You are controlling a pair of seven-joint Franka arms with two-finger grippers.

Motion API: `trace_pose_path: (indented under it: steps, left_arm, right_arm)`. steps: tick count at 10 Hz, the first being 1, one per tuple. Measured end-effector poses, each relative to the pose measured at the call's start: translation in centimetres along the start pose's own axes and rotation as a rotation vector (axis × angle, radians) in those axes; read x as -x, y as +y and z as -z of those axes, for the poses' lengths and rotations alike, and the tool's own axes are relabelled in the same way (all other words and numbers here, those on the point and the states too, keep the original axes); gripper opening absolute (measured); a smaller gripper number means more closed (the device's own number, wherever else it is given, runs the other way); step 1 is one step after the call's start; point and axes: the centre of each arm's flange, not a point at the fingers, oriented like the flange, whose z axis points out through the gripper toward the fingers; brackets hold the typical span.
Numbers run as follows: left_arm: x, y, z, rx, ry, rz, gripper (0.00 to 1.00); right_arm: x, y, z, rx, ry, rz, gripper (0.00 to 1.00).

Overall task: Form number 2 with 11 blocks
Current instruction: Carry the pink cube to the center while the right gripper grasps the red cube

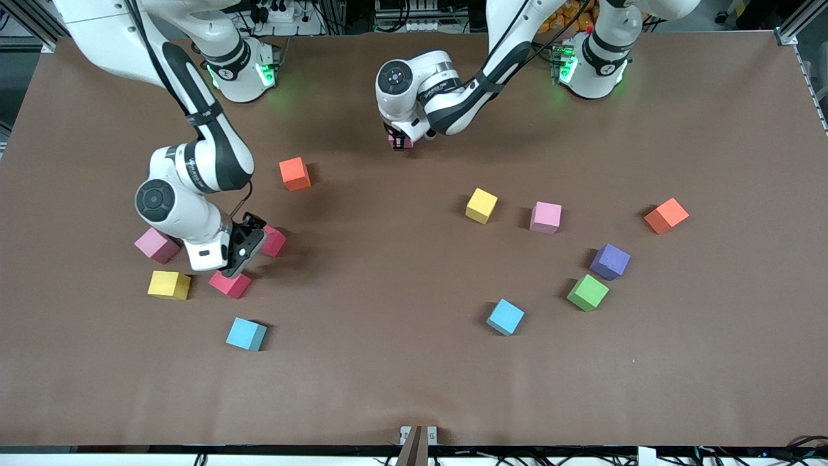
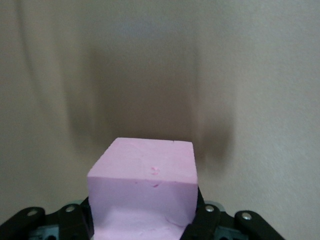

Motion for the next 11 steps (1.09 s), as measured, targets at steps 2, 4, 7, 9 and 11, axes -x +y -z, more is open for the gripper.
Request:
trace_pose_path:
  steps: [2, 4, 7, 9, 11]
  left_arm:
    - [-0.5, -0.3, -0.1, 0.024, -0.022, -0.012, 0.66]
    - [-1.0, -0.9, -0.3, 0.049, -0.039, -0.031, 0.66]
    - [-2.2, -0.9, -0.1, 0.060, -0.033, -0.028, 0.66]
    - [-3.1, 0.1, 0.2, 0.064, -0.032, -0.006, 0.66]
    - [-3.2, 0.3, 0.3, 0.065, -0.031, -0.003, 0.66]
  right_arm:
    - [-0.7, -1.1, 0.1, -0.001, 0.001, 0.024, 1.00]
    - [-1.1, -1.6, 0.2, 0.001, 0.002, 0.056, 1.00]
    - [0.2, -0.8, -0.2, -0.004, -0.006, 0.106, 1.00]
    - [0.3, -1.1, -0.7, -0.006, -0.008, 0.115, 1.00]
    - [-0.3, -2.6, -1.5, 0.003, -0.002, 0.144, 1.00]
